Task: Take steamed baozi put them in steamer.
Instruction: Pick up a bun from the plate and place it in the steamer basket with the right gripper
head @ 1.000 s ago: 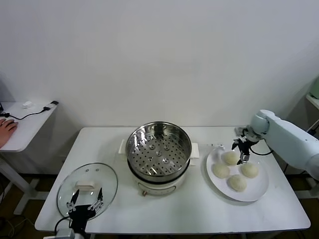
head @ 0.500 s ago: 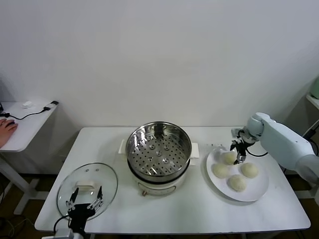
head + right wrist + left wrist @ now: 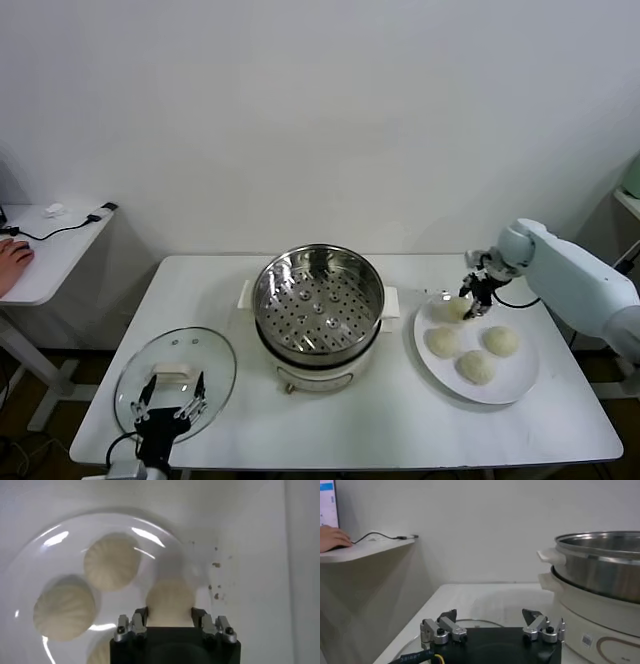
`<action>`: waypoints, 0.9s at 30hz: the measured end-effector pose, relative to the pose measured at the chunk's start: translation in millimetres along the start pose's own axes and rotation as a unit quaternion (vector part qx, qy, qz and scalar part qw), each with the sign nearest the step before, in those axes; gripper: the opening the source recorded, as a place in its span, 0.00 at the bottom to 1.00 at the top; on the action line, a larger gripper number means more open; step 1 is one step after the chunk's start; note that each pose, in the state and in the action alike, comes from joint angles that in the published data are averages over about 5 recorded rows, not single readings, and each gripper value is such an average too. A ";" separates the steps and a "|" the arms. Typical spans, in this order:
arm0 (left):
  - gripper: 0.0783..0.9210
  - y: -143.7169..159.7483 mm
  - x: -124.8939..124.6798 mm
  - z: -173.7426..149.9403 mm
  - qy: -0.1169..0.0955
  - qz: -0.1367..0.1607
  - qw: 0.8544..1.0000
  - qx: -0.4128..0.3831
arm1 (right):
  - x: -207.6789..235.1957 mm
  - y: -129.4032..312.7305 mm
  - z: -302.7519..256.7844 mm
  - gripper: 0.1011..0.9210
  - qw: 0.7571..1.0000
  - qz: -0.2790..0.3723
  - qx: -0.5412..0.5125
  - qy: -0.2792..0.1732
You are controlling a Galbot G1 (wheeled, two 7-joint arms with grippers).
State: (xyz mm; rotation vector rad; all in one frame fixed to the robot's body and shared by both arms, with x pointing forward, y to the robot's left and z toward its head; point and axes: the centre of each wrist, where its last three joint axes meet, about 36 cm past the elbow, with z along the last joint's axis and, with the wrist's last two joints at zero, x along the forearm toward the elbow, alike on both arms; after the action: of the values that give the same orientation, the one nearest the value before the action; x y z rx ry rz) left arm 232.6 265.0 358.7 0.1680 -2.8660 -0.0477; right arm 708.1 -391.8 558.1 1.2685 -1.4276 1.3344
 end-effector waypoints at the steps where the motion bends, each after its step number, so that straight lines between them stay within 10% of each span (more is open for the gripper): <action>1: 0.88 -0.3 0.0 -0.4 -0.001 0.001 1.000 0.000 | 14.6 -5.2 -9.5 0.60 1.000 0.005 0.015 -0.004; 12: 0.88 -6.0 2.7 -6.1 -0.003 0.014 1.000 -0.002 | 137.4 -21.4 -177.4 0.60 0.965 0.034 0.252 -0.061; 27: 0.88 -9.3 8.1 -9.5 -0.007 0.013 1.000 -0.007 | 83.4 15.9 -323.1 0.60 0.825 0.005 0.563 -0.052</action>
State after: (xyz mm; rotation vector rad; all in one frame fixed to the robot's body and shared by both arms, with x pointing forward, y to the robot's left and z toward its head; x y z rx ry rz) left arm 228.4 254.6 369.5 0.1288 -2.8804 -0.0640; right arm 650.4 -85.9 679.3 2.0561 -0.5947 2.2654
